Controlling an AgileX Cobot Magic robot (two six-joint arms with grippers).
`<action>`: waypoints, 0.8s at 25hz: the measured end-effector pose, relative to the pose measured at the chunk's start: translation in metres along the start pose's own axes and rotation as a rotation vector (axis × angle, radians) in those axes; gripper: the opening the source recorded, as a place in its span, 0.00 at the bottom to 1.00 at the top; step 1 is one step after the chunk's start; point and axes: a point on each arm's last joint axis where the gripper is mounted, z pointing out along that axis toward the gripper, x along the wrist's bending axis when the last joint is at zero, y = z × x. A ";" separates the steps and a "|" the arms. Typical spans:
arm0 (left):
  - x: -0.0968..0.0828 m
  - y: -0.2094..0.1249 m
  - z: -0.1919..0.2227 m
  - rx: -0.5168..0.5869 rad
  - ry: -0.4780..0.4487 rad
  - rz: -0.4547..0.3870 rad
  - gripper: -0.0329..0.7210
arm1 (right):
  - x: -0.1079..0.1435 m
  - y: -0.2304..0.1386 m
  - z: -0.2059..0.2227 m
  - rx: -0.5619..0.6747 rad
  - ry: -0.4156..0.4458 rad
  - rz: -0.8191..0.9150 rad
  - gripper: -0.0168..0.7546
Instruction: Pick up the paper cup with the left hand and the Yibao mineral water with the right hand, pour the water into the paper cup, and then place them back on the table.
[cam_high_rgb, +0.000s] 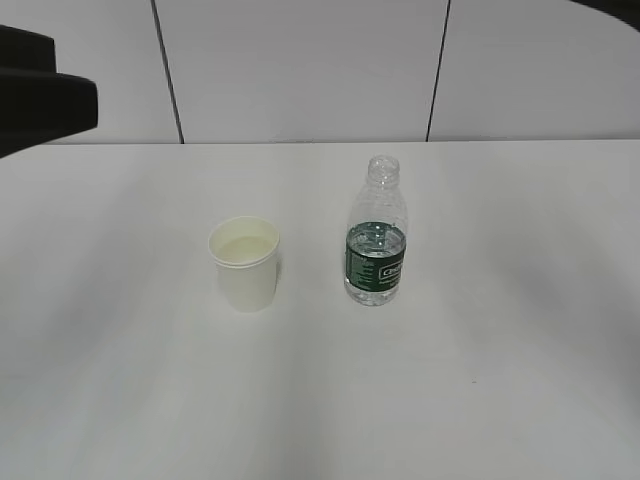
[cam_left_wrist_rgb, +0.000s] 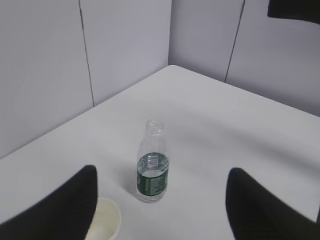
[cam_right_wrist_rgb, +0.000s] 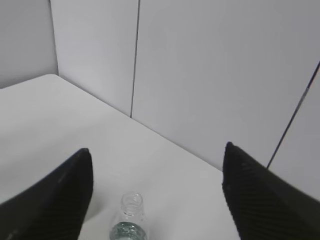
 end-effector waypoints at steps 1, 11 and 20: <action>-0.002 0.001 -0.001 -0.004 -0.009 0.002 0.74 | 0.003 0.002 -0.005 -0.011 0.007 -0.006 0.79; -0.021 0.006 -0.012 -0.026 -0.115 0.037 0.72 | 0.034 -0.013 -0.057 -0.075 0.002 -0.038 0.79; -0.024 0.006 -0.014 -0.028 -0.136 0.043 0.70 | 0.059 -0.036 -0.095 -0.138 -0.011 -0.021 0.79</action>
